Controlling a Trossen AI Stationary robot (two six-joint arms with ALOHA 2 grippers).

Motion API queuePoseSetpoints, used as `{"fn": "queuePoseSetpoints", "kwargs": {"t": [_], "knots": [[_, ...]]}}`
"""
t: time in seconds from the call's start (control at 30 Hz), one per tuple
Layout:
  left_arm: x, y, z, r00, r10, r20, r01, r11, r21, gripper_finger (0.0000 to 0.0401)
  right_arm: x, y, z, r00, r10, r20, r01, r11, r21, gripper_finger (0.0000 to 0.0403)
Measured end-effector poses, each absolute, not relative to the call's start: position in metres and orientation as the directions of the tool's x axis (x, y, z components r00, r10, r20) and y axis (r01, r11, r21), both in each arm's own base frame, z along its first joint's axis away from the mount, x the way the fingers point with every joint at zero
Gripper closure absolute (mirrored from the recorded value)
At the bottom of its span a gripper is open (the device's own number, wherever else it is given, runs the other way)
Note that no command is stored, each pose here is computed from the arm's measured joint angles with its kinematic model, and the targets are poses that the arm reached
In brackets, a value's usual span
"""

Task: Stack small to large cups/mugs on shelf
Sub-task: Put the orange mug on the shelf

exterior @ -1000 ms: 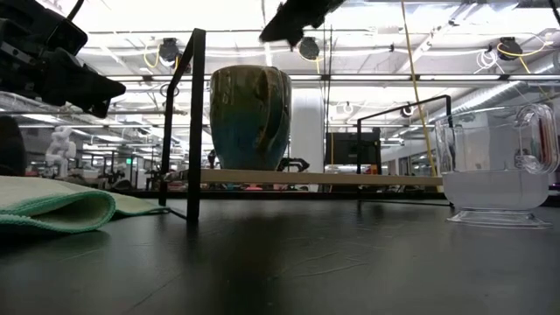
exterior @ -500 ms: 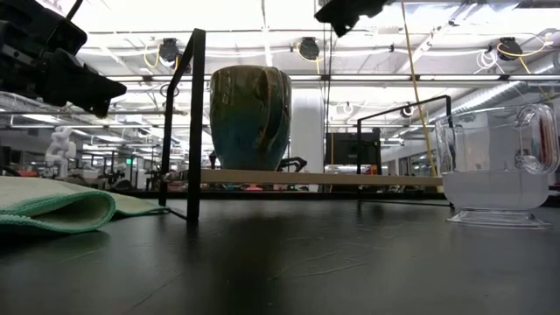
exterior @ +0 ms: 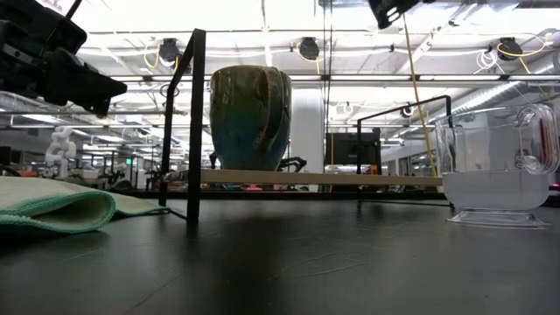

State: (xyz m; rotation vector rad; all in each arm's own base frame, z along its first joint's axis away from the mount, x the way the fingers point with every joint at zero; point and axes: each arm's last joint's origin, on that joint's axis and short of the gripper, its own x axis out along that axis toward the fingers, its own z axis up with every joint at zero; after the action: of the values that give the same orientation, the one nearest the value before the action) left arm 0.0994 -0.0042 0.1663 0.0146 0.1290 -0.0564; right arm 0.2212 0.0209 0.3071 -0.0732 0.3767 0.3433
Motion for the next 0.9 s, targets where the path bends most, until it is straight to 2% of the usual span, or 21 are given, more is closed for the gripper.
{"fn": "queuePoseSetpoints", "kwargs": {"t": [0.37,0.63,0.9], "knots": [[0.100,-0.004,0.171,0.995,-0.052,-0.081,0.057,0.996,0.063,0.0377,0.190,0.032,0.281,0.895,0.238,-0.376,-0.267,0.963,-0.026,0.0403],[0.100,-0.004,0.170,0.995,-0.052,-0.086,0.058,0.996,0.067,0.0377,0.168,0.030,0.251,0.928,0.245,-0.280,-0.247,0.969,0.030,0.0403],[0.100,-0.004,0.170,0.995,-0.052,-0.086,0.058,0.996,0.071,0.0377,0.155,0.027,0.238,0.945,0.229,-0.235,-0.229,0.973,0.030,0.0403]]}}
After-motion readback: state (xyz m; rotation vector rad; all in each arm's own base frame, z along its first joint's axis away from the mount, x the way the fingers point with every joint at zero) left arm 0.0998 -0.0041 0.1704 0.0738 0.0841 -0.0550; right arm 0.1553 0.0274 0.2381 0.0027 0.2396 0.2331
